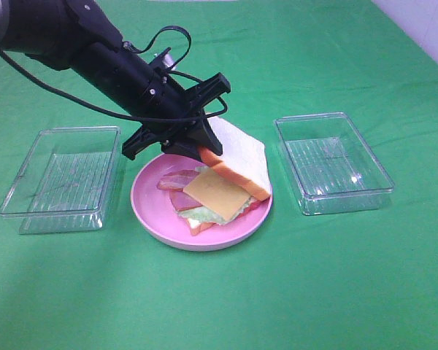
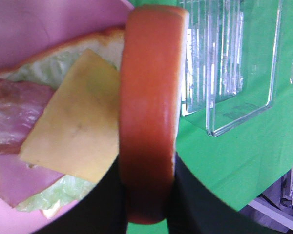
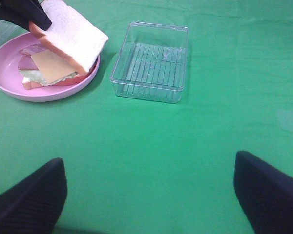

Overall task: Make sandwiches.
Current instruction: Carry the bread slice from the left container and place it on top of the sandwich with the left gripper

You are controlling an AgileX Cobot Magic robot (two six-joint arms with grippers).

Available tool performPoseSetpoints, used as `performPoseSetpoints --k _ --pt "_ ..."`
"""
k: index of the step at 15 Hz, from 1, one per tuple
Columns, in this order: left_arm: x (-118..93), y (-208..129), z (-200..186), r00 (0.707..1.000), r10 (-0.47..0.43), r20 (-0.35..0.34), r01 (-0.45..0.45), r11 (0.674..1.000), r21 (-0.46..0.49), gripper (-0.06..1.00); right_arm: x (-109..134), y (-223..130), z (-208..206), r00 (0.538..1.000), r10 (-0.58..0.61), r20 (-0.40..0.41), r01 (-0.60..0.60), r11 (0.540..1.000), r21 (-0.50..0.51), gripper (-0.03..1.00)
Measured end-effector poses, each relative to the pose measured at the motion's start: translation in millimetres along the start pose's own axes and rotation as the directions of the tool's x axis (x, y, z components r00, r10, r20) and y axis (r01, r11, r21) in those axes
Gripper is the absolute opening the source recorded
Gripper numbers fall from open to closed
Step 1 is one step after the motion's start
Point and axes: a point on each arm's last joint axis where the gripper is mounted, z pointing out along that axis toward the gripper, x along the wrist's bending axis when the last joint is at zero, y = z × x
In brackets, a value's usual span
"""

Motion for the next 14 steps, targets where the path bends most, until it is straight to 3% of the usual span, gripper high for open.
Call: performPoseSetpoints --k 4,9,11,13,14 --pt "6 -1 0 0.998 0.019 -0.067 -0.018 1.000 0.014 0.21 0 0 0 1.000 0.000 0.000 0.000 1.000 0.000 0.87" --pt "7 -2 -2 0.995 0.041 -0.088 -0.040 0.999 0.023 0.21 0 0 0 1.000 0.000 0.000 0.000 1.000 0.000 0.87" --pt "6 -3 -8 0.990 0.081 -0.112 -0.079 0.997 0.024 0.30 0 0 0 1.000 0.000 0.000 0.000 1.000 0.000 0.87" --pt "3 -3 -20 0.977 0.159 -0.145 -0.159 0.987 0.011 0.53 0 0 0 1.000 0.000 0.000 0.000 1.000 0.000 0.87" --pt "3 -3 -20 0.977 0.159 -0.145 -0.159 0.987 0.011 0.53 0 0 0 1.000 0.000 0.000 0.000 1.000 0.000 0.87"
